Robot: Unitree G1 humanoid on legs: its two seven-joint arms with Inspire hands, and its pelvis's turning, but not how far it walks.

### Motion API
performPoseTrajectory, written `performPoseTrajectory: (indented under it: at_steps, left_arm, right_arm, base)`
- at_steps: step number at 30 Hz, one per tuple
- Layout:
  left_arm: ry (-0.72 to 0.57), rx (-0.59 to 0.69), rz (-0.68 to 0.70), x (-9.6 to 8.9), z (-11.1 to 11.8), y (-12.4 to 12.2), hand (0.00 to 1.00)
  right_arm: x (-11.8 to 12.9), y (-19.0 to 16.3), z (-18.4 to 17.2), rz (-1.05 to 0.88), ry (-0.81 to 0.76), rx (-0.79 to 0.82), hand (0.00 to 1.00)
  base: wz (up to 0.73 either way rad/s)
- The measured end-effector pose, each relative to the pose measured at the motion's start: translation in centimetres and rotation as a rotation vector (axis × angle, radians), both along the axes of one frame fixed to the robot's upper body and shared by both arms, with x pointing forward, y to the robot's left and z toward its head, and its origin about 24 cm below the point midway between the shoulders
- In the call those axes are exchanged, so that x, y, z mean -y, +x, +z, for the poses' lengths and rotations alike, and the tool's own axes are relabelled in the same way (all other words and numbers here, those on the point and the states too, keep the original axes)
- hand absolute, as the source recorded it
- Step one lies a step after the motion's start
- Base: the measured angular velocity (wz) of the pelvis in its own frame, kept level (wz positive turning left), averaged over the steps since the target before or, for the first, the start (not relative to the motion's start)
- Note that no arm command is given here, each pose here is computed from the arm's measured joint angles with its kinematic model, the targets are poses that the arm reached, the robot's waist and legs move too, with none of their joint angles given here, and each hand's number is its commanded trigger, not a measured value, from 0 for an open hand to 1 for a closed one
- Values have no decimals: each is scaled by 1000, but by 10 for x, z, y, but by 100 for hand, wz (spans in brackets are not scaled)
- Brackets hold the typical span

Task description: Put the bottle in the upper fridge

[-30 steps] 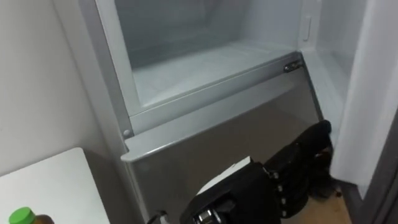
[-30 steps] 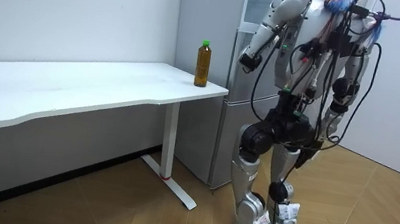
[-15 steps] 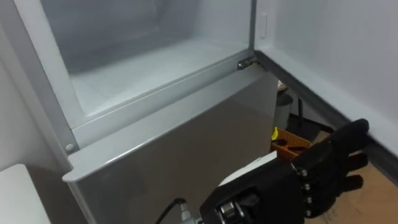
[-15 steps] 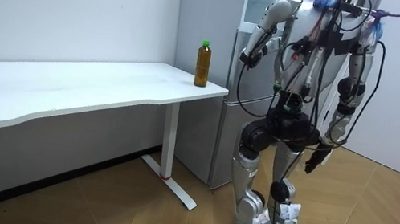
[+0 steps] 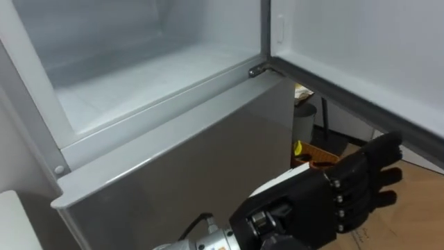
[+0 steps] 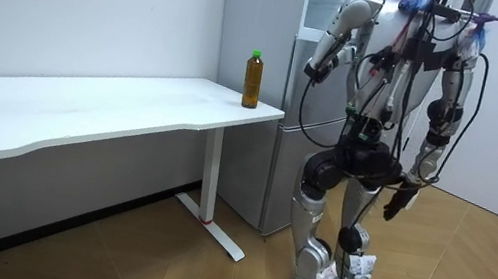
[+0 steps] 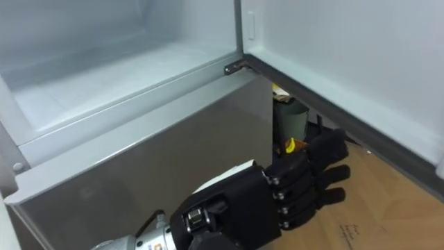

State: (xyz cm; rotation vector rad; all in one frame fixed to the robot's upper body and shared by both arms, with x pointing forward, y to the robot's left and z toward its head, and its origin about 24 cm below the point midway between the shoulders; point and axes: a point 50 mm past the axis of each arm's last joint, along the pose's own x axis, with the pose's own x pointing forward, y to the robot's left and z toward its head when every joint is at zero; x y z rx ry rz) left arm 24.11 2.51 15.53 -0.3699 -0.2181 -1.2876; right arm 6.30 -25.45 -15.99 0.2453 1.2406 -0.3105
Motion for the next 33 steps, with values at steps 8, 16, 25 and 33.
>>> performPoseTrajectory:
  at_steps: [8, 16, 25, 33]
  left_arm:
    - [-12, 30, -9, 0, 6, -4, 0]
    - [-7, 58, 1, -4, 10, -5, 0]
    - [-16, 126, 167, -30, 18, 2, 0]
    - [20, 212, 438, -72, 18, -4, 0]
  right_arm:
    - [1, -4, -1, -4, -12, -26, 0]
    - [2, -2, -1, 9, -19, -19, 0]
    - [-7, -6, -4, 24, -42, -21, 0]
    - [-7, -5, -3, 103, -68, -15, 0]
  base:
    - [17]
    - [23]
    - [28]
    - [24]
